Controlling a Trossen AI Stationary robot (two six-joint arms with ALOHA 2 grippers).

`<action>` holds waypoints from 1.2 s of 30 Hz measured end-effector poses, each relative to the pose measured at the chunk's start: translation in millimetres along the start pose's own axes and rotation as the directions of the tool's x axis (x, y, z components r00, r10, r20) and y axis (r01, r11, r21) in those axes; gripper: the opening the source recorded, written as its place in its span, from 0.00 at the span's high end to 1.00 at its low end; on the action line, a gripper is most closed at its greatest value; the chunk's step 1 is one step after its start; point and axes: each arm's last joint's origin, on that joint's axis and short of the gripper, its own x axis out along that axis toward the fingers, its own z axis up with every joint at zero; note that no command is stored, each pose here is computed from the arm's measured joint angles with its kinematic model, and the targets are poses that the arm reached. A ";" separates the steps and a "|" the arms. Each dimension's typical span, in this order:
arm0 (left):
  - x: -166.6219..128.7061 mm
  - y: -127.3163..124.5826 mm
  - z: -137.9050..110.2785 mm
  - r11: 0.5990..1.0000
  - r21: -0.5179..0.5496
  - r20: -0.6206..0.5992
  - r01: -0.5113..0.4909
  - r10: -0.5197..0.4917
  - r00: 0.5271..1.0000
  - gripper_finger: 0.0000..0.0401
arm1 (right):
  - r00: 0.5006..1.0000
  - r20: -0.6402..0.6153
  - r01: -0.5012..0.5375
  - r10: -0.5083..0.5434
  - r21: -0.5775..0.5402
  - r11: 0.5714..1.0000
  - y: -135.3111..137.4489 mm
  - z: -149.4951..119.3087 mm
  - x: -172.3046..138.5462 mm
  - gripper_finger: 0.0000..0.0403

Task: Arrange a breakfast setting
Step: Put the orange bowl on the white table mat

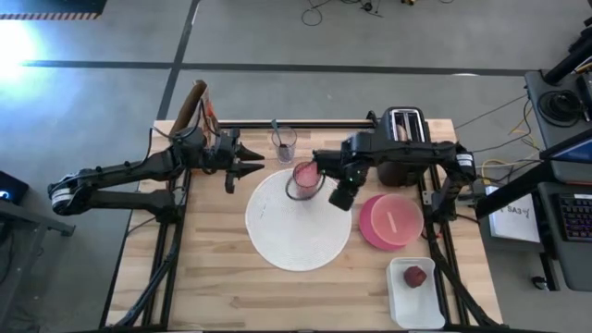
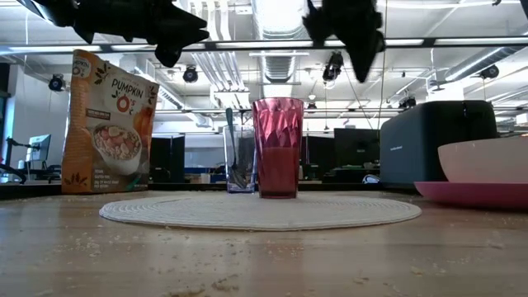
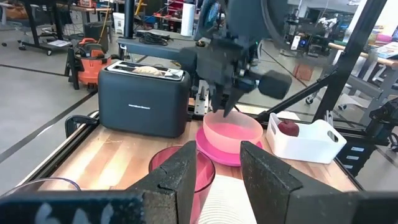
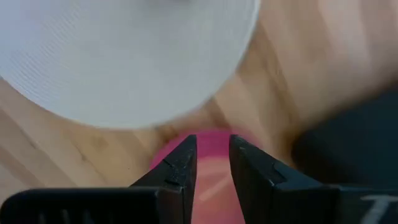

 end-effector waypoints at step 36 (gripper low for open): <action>-0.4 0.3 -5.6 1.000 0.031 -0.053 -0.002 0.004 0.999 0.73 | 0.967 -0.256 0.120 0.002 0.462 0.879 28.3 -76.3 102.9 0.64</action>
